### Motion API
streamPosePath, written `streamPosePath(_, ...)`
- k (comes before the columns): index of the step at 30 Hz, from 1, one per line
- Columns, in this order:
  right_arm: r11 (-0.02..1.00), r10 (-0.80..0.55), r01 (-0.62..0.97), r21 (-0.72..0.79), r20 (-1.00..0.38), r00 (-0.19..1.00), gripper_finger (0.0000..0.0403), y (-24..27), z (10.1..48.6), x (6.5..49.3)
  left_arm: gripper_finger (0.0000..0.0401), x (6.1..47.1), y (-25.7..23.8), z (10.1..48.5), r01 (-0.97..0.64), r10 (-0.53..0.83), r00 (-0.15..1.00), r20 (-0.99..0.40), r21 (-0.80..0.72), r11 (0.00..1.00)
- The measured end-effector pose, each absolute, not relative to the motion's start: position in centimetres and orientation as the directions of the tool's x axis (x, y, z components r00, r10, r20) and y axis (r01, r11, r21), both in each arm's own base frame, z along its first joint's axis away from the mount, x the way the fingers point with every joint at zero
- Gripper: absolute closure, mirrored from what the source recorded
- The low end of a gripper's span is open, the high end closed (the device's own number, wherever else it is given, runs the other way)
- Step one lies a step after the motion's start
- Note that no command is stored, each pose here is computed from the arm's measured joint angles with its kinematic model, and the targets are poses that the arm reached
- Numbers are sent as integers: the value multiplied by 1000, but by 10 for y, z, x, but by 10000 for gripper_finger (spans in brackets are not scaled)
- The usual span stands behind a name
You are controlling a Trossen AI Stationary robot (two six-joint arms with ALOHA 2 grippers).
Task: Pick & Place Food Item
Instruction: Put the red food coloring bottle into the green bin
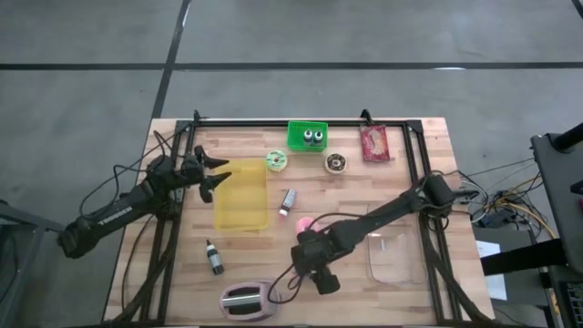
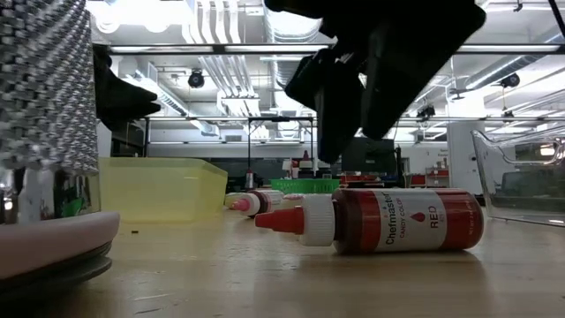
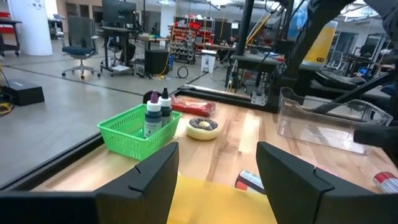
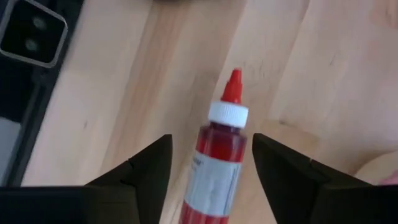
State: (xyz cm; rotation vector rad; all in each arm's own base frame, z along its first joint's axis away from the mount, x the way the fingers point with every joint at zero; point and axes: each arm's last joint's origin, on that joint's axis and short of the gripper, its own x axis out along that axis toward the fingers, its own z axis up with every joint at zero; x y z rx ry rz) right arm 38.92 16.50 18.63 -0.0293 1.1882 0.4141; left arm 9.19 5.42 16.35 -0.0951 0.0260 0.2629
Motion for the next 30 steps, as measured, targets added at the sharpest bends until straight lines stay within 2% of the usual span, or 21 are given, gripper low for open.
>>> streamPosePath(5, 918, 303, -352, 184, -898, 319, 168, 169, 184, 400, 178, 92, 55, 163, -265, 262, 964, -44, -96, 959)
streamPosePath(11, 919, 283, -352, 179, -920, 270, 172, 172, 169, 411, 178, 92, 55, 164, -264, 262, 964, -33, -92, 960)
streamPosePath(22, 929, 280, -322, 181, -914, 292, 174, 165, 171, 420, 178, 93, 55, 164, -265, 262, 964, -37, -84, 961)
streamPosePath(30, 938, 258, -288, 192, -943, 211, 179, 163, 166, 413, 178, 93, 55, 164, -265, 263, 964, -36, -81, 961)
